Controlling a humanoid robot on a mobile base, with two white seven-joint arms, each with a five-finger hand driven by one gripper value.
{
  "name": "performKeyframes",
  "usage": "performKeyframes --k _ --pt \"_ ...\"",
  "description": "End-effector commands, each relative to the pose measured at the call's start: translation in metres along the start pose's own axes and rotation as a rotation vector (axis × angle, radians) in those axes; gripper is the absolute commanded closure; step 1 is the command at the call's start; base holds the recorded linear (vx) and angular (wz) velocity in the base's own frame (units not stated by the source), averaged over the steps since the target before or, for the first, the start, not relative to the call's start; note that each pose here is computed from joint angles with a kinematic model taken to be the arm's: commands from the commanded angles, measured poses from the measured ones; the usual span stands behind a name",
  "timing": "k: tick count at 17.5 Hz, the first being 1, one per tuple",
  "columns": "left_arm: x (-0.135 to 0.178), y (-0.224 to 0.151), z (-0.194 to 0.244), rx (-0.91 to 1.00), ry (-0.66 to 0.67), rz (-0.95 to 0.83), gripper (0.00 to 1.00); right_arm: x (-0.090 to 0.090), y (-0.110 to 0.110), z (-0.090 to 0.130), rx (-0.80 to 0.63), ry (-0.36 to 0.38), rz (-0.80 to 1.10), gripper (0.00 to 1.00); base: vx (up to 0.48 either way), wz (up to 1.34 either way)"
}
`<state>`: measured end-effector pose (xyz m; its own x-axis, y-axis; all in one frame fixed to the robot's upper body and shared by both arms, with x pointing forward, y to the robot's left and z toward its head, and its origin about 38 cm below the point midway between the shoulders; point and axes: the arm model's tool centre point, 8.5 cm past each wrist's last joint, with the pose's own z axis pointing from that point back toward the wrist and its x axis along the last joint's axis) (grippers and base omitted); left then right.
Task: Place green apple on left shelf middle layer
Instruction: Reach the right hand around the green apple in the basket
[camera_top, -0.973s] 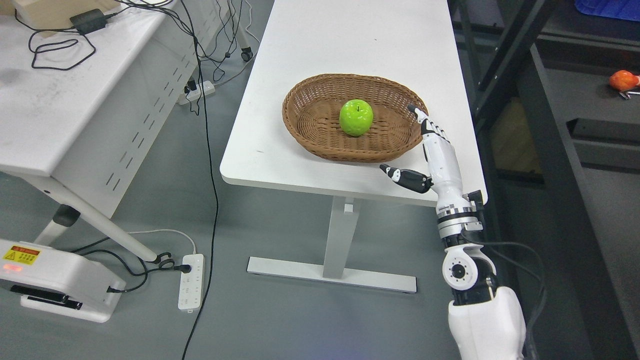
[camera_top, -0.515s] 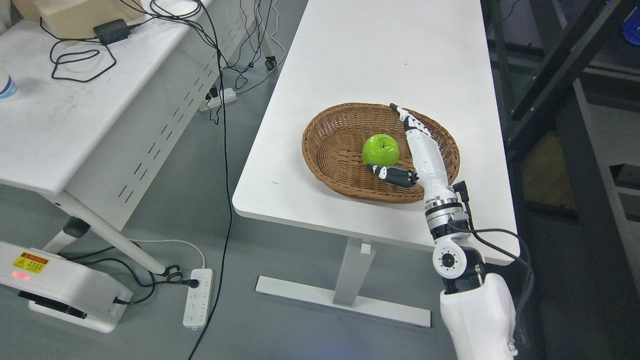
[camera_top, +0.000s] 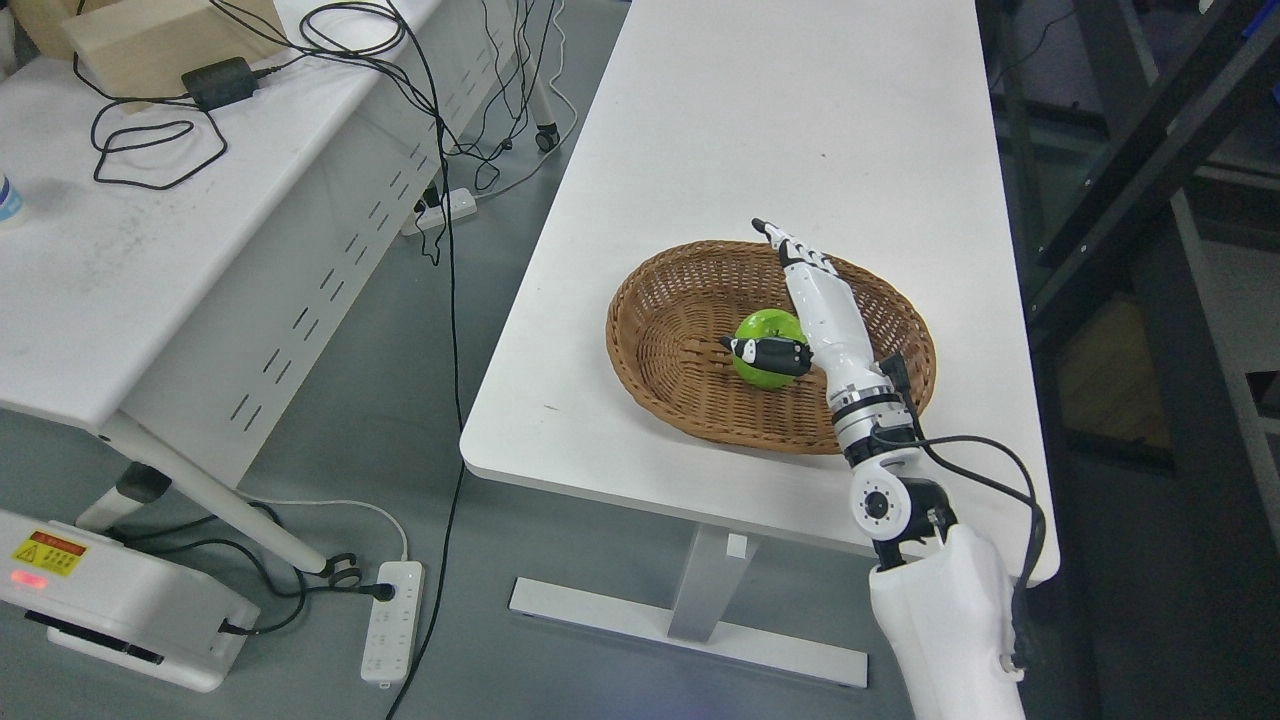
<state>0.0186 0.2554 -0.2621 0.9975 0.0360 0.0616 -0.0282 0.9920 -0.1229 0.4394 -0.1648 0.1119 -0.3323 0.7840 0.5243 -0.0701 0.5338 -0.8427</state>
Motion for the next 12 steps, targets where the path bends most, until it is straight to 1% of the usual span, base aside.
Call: performKeyframes --k 1,4,12 --pt "-0.0055 0.0112 0.0024 0.017 0.009 0.001 0.00 -0.0466 0.0086 0.0221 0.101 0.053 0.106 0.00 0.013 0.01" --pt "-0.0055 0.0112 0.0024 0.017 0.009 0.001 0.00 -0.0507 0.0097 0.0266 0.111 0.053 0.114 0.00 0.004 0.00" --pt "-0.0055 0.0113 0.0024 0.018 0.009 0.001 0.00 -0.0441 0.0087 0.0208 0.101 0.041 0.111 0.01 0.000 0.00"
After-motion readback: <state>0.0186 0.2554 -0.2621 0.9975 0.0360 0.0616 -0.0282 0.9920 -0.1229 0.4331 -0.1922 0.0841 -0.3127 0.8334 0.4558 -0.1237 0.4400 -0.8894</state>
